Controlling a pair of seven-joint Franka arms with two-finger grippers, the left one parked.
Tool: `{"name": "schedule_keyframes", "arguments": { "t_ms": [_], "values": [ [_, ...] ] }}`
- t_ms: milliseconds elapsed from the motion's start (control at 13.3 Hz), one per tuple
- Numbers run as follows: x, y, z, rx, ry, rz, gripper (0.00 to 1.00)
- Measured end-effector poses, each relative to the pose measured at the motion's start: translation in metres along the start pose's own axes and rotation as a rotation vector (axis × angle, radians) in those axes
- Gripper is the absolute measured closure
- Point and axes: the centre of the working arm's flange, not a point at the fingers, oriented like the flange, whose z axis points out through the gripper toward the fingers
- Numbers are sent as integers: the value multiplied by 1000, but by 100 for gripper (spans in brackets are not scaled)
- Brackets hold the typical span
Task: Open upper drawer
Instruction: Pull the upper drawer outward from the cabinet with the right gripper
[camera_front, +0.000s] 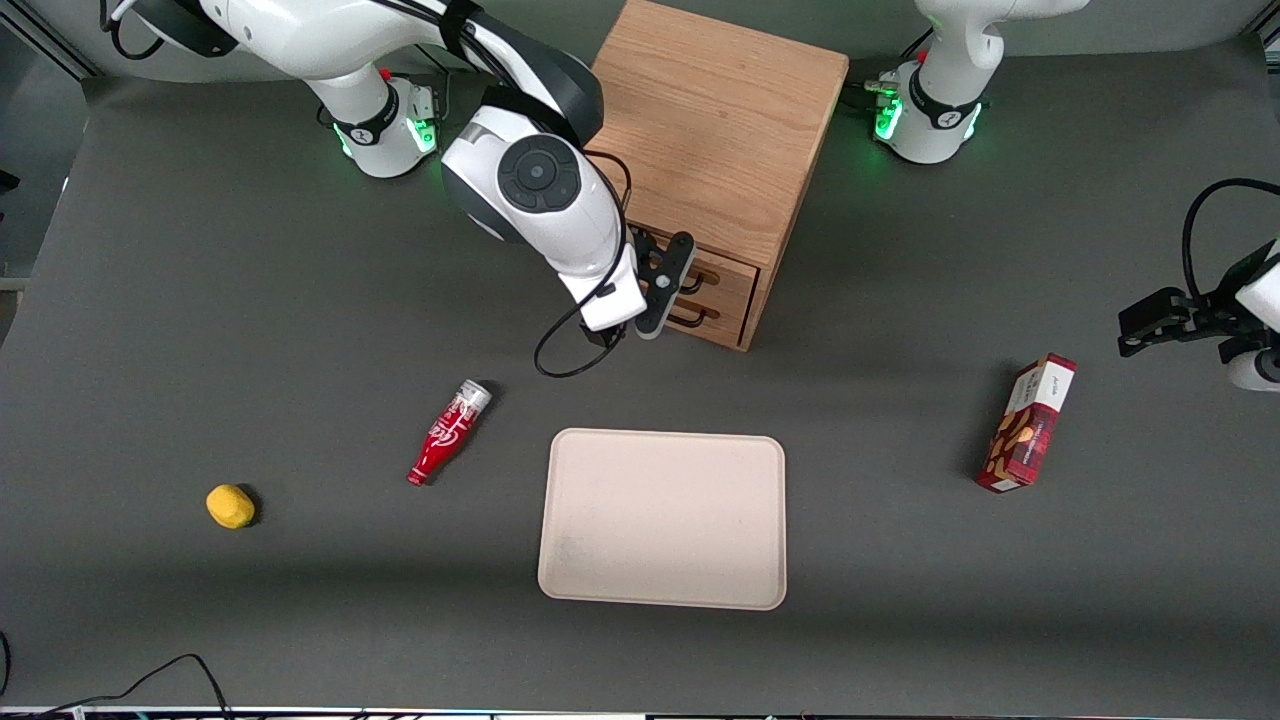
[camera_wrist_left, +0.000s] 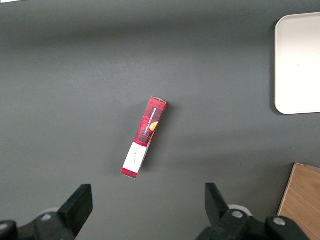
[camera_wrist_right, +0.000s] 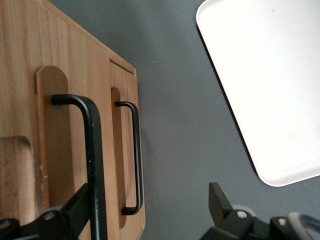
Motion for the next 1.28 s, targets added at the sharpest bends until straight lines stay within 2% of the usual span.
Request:
{"name": "schedule_keyframes", "arguments": {
  "t_ms": [226, 753, 1129, 1280],
  "values": [
    [-6, 28, -1, -30, 29, -10, 0],
    [-23, 98, -24, -110, 68, -10, 0],
    [-34, 144, -28, -180, 139, 3, 0],
    [-38, 157, -28, -197, 153, -6, 0]
  ]
}}
